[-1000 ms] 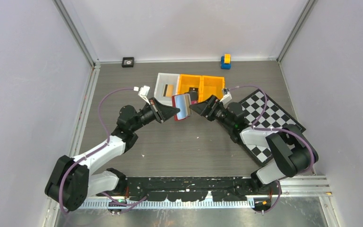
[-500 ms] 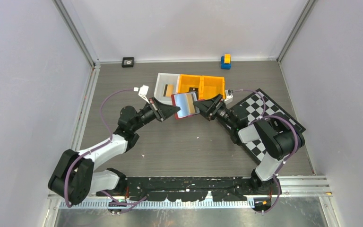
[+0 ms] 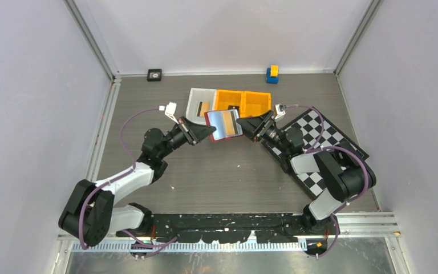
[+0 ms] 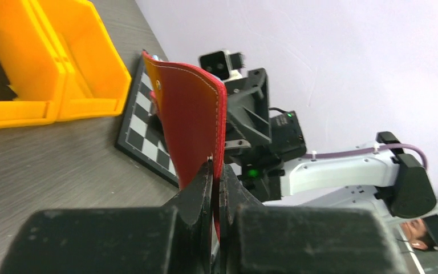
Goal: Take the credit cards out of the card holder
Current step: Remove the credit card from the card holder.
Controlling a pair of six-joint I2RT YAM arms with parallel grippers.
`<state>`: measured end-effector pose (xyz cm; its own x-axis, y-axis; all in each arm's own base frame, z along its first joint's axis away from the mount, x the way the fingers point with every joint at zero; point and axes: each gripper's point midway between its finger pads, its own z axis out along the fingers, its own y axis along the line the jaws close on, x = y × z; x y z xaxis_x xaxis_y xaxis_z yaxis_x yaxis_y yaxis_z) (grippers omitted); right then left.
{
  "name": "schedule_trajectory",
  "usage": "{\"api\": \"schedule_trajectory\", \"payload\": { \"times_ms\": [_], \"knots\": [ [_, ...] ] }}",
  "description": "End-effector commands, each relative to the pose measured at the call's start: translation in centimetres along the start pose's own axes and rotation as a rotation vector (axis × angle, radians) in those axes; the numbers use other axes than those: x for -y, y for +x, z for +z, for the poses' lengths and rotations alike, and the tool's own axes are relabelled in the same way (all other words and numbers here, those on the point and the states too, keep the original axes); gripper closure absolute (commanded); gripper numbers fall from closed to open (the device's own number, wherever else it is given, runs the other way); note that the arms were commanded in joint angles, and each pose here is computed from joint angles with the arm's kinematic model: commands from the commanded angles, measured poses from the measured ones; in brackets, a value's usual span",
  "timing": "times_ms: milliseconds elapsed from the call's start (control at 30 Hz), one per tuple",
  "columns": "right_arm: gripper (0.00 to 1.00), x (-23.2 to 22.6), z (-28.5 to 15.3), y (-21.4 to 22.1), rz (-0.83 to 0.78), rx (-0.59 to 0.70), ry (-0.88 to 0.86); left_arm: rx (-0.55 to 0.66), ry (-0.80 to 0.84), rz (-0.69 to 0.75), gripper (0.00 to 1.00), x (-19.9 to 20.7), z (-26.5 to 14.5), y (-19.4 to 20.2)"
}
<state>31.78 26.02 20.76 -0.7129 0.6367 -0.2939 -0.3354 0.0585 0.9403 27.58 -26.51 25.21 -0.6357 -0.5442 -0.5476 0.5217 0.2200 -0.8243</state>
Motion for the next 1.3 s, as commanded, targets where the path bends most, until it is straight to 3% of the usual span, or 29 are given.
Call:
{"api": "schedule_trajectory", "payload": {
  "times_ms": [0,200,567,800,1033,1200,1267],
  "knots": [
    [0.19,-3.6,-0.6,-0.5,-0.064,0.033,-0.107,0.068,-0.09,0.091,1.0,-0.9,-0.8,-1.5],
    [0.31,-3.0,-0.5,-0.5,-0.066,0.035,-0.091,0.064,-0.161,0.141,1.0,-1.9,-1.3,-1.6],
    [0.5,-3.4,-0.9,-1.0,-0.148,0.04,-0.067,-0.041,-0.149,0.141,1.0,-2.9,-0.2,0.1],
    [0.56,-2.3,-1.0,-1.2,-0.231,0.028,0.042,-0.067,-0.144,0.14,1.0,-3.2,0.0,0.7],
    [0.57,-0.9,-0.6,-1.0,-0.216,0.008,0.081,-0.09,-0.11,0.139,1.0,-2.9,0.5,1.1],
    [0.38,0.1,-0.2,-0.9,-0.192,-0.007,0.101,-0.09,-0.101,0.141,1.0,-2.7,0.5,1.0],
    [0.37,0.5,-0.1,-0.8,-0.185,-0.015,0.116,-0.086,-0.098,0.144,1.0,-2.6,0.4,1.0]
  ]
}}
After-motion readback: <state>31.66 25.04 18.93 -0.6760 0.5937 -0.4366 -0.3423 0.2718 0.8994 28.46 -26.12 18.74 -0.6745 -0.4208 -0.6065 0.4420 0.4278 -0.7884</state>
